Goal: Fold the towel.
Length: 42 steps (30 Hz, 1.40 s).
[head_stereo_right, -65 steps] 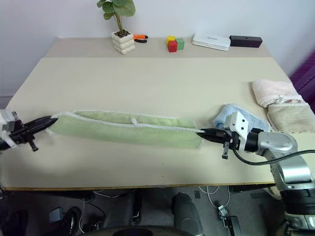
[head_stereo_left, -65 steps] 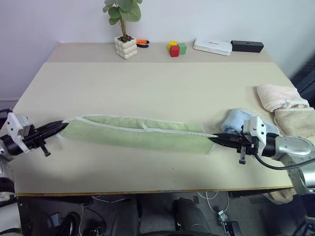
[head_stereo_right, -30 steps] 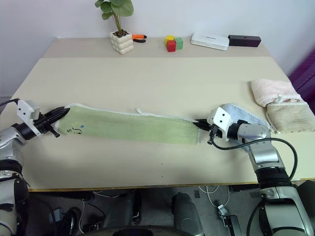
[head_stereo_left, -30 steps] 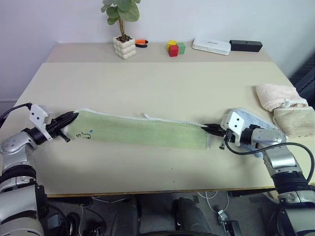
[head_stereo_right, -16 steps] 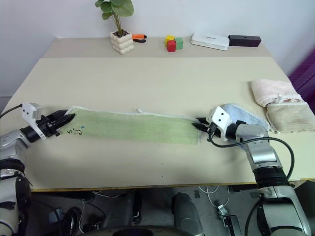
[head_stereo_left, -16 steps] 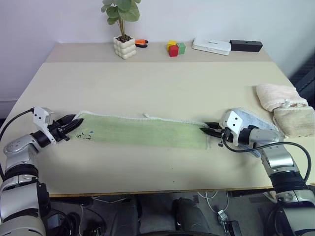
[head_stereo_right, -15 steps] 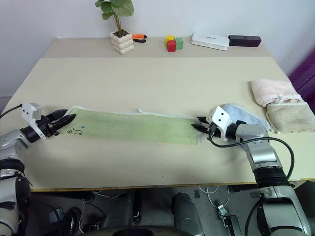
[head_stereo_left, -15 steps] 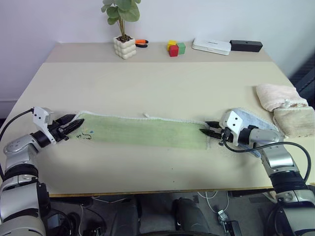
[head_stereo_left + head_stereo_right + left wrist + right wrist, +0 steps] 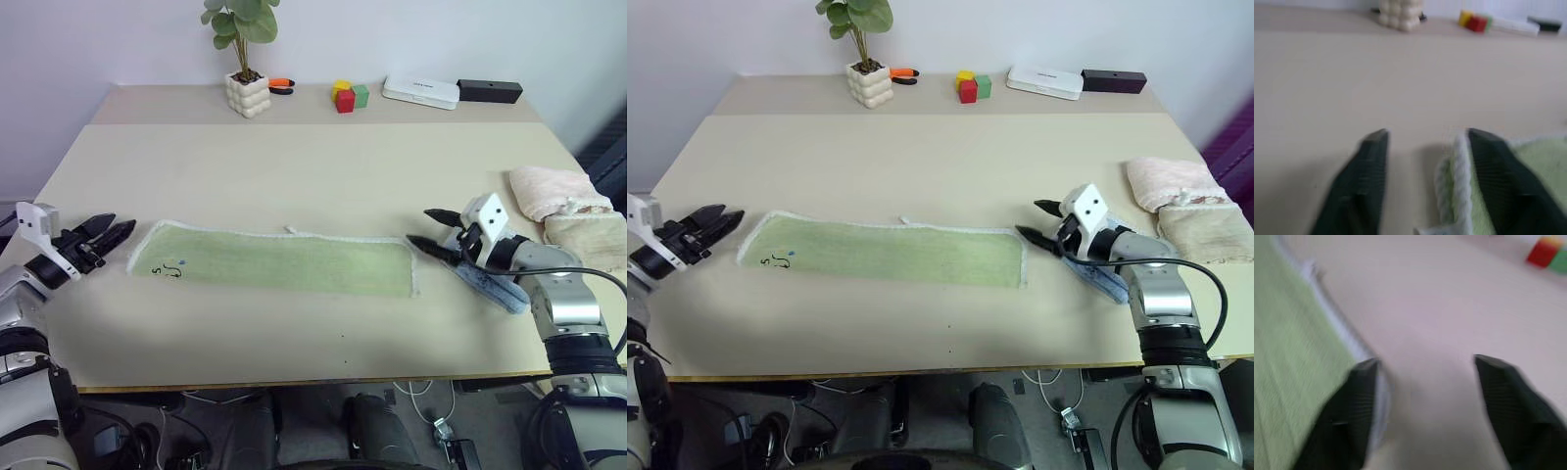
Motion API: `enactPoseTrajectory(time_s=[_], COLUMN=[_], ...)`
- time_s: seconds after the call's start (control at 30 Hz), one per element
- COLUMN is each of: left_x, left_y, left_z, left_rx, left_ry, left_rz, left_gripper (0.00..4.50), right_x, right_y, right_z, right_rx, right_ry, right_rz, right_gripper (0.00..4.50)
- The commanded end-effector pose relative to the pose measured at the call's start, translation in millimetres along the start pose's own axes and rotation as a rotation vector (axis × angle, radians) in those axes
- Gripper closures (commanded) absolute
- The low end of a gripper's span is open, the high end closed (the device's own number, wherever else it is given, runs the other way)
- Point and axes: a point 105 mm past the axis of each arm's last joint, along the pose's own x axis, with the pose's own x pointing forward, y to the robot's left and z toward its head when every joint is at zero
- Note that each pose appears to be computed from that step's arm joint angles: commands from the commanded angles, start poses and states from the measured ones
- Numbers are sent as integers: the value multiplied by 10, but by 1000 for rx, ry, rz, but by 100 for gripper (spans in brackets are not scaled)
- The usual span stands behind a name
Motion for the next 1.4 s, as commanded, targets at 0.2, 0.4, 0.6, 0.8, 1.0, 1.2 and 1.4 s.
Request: enactPoseTrajectory(time_s=[0.2,0.4,0.6,0.8,1.0,1.2,1.4], left_x=[480,741,793,644,513,428,466], left_y=[-836,-1327,-1207,-810,-555,-627,-777], left_z=[200,-177,-493,-564,-495,-506,-372], left_rx=[-110,-216,-235,-198,-188,-217,-138], left_ry=[-162,-129,-49,5,3,43,28], left_rz=[-264,-237,-105,25,76,-19,-119], left_gripper=[450,450,450,450,450,450,160], right_x=[492,688,633,444,363,383,257], right_y=[723,971,779,567,517,519,490], right_z=[347,12,-373,-583,-509,-278,36], right_rx=[221,277,271,246,248,309,510], right_ry=[-235,-145,-25,59,33,-53,-156], right_rz=[-6,-114,-321,-444,-430,-357,-253], right_gripper=[445,445,445,445,445,318,6])
